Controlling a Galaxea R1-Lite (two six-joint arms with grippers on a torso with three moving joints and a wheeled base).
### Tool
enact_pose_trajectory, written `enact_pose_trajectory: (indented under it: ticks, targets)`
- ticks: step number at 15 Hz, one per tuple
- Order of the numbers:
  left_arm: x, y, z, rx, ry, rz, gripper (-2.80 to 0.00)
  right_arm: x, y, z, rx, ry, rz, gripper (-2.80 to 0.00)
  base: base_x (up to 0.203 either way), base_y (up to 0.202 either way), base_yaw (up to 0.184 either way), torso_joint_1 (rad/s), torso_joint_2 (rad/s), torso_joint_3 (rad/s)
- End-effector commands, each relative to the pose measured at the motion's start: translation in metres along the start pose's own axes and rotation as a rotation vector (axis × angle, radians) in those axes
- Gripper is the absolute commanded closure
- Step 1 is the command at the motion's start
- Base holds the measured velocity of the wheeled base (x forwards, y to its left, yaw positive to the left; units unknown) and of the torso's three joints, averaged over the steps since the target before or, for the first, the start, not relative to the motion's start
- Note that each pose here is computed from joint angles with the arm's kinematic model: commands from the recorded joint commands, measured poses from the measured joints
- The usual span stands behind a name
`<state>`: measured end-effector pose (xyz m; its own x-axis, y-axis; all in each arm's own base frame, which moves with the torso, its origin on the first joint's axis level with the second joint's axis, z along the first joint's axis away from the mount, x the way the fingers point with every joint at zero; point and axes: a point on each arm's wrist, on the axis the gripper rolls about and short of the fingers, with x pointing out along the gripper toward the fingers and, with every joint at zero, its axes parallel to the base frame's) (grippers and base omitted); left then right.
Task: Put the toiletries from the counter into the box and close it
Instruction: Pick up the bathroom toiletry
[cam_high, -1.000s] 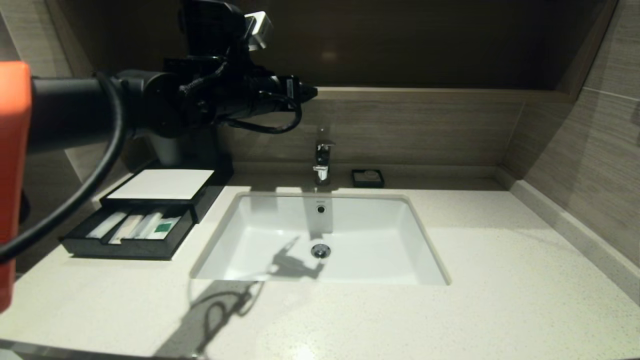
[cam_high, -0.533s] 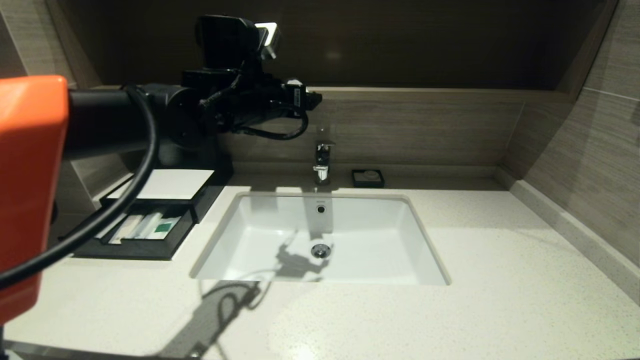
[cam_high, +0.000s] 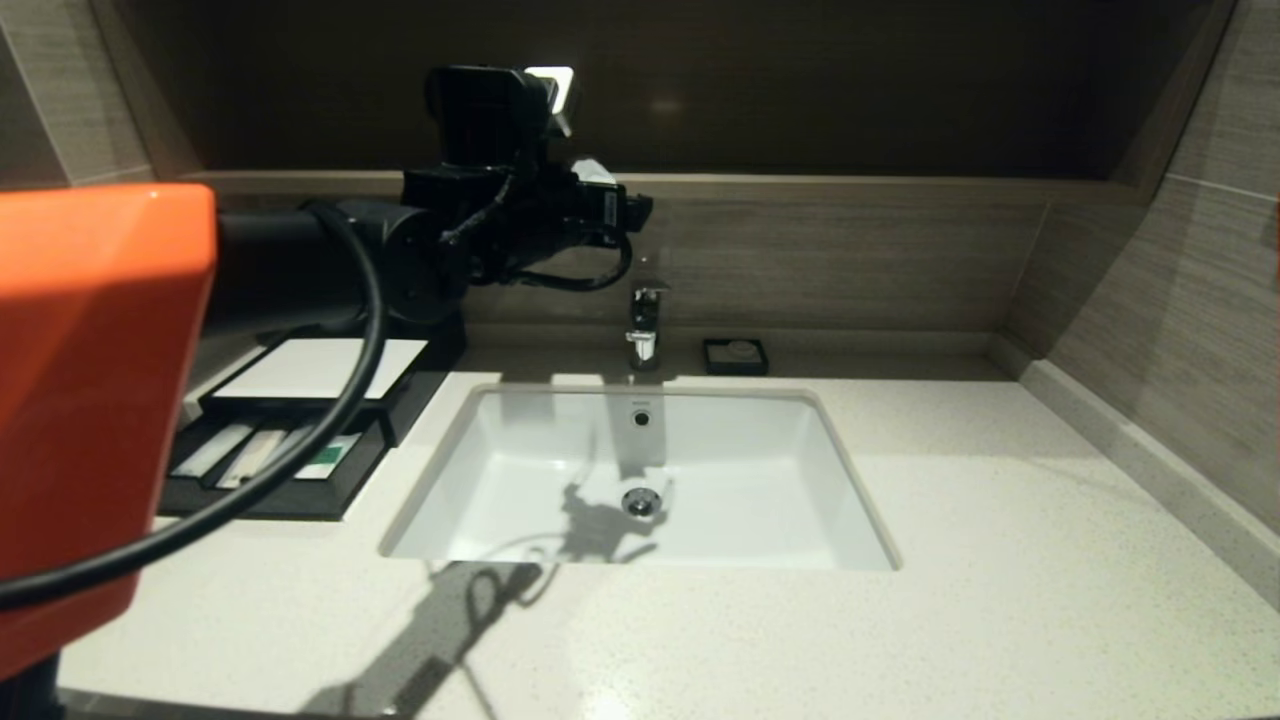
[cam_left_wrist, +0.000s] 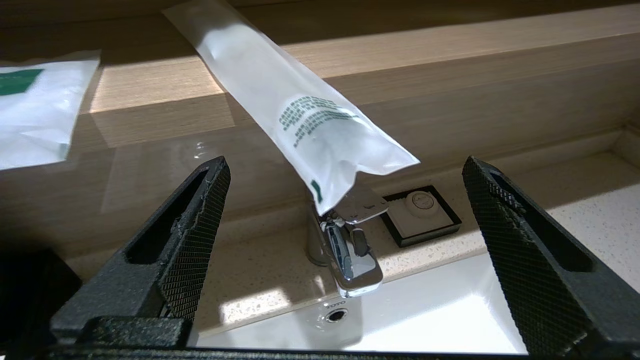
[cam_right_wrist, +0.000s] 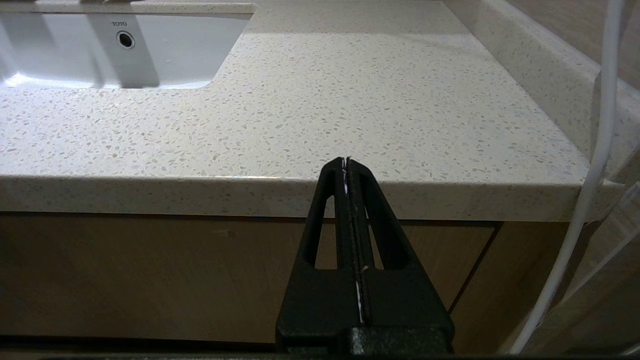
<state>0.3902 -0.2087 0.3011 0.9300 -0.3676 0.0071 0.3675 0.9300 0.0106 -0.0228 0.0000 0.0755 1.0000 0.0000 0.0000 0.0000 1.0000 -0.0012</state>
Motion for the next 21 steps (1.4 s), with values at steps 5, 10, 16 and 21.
enact_pose_trajectory:
  ticks: [5,10,16,21]
  targets:
    - [0.004,0.0,-0.006,0.005,0.005,0.05,-2.8,0.0,0.0,0.0,0.0,0.0,0.0,0.0,0.0,0.0,0.0,0.0,0.0,0.0]
    - [0.004,-0.003,-0.003,0.021,-0.028,0.075,-2.8,0.0,0.0,0.0,0.0,0.0,0.0,0.0,0.0,0.0,0.0,0.0,0.0,0.0]
    - [0.007,-0.01,-0.007,0.024,-0.023,0.072,-2.8,0.0,0.0,0.0,0.0,0.0,0.0,0.0,0.0,0.0,0.0,0.0,0.0,0.0]
    - [0.007,-0.013,-0.007,0.024,-0.029,0.073,-2.8,0.0,0.0,0.0,0.0,0.0,0.0,0.0,0.0,0.0,0.0,0.0,0.0,0.0]
